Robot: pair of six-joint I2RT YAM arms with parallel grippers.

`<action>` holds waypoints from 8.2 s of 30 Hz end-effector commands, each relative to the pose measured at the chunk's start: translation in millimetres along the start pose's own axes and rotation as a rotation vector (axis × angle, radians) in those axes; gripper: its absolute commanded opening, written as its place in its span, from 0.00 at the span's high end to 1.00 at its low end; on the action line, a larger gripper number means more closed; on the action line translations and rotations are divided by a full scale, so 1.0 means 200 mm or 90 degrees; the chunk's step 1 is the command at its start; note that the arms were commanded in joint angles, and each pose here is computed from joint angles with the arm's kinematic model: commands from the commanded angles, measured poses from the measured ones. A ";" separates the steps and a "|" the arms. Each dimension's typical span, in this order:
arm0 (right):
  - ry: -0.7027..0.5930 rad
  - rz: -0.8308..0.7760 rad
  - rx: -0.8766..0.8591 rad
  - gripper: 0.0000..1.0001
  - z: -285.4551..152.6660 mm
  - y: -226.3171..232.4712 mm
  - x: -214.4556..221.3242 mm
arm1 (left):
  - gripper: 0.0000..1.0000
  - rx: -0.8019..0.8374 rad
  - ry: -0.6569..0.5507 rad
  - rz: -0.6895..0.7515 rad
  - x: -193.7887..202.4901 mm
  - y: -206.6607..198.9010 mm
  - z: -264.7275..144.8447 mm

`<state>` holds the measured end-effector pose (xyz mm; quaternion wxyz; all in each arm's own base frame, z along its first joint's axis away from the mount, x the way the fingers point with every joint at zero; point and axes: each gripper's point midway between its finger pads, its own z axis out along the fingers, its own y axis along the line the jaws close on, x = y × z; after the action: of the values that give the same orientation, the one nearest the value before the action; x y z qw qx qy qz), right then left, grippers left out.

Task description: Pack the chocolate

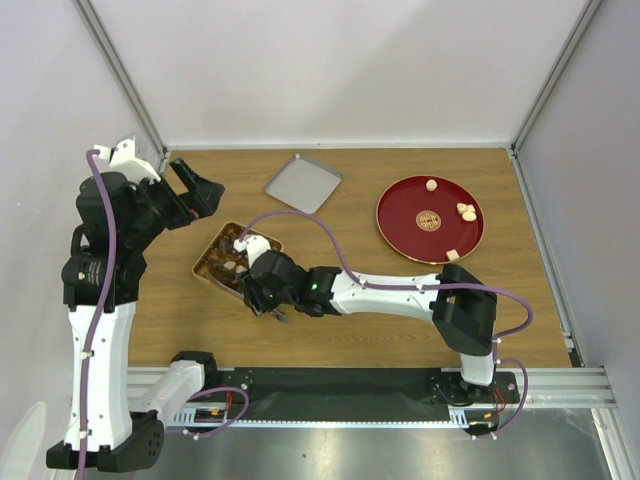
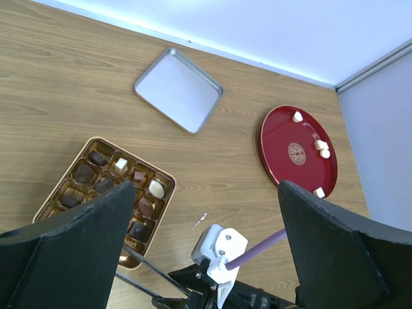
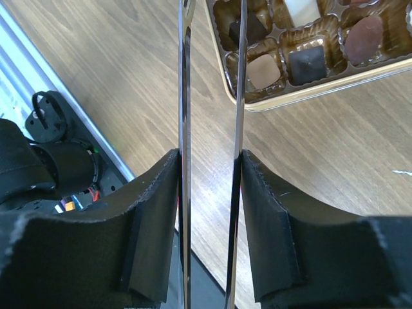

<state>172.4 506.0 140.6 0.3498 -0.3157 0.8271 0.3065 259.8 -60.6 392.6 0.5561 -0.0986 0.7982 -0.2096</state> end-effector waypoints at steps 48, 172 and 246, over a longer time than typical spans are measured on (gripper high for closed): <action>-0.026 0.442 0.707 0.56 -1.45 -2.22 0.31 | 0.00 0.059 0.083 -0.016 0.34 0.07 0.16; -0.023 0.026 -0.033 0.53 0.15 0.05 -0.20 | 0.00 0.029 -0.027 -0.001 -0.05 -0.07 -0.10; -0.065 0.229 0.502 0.29 -0.40 -1.00 0.35 | 0.00 0.044 0.041 -0.034 0.21 0.04 0.13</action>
<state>244.0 306.2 87.8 0.4151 -0.0085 0.9082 0.0539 271.9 -76.6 336.6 0.5118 -0.0995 0.8162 -0.2490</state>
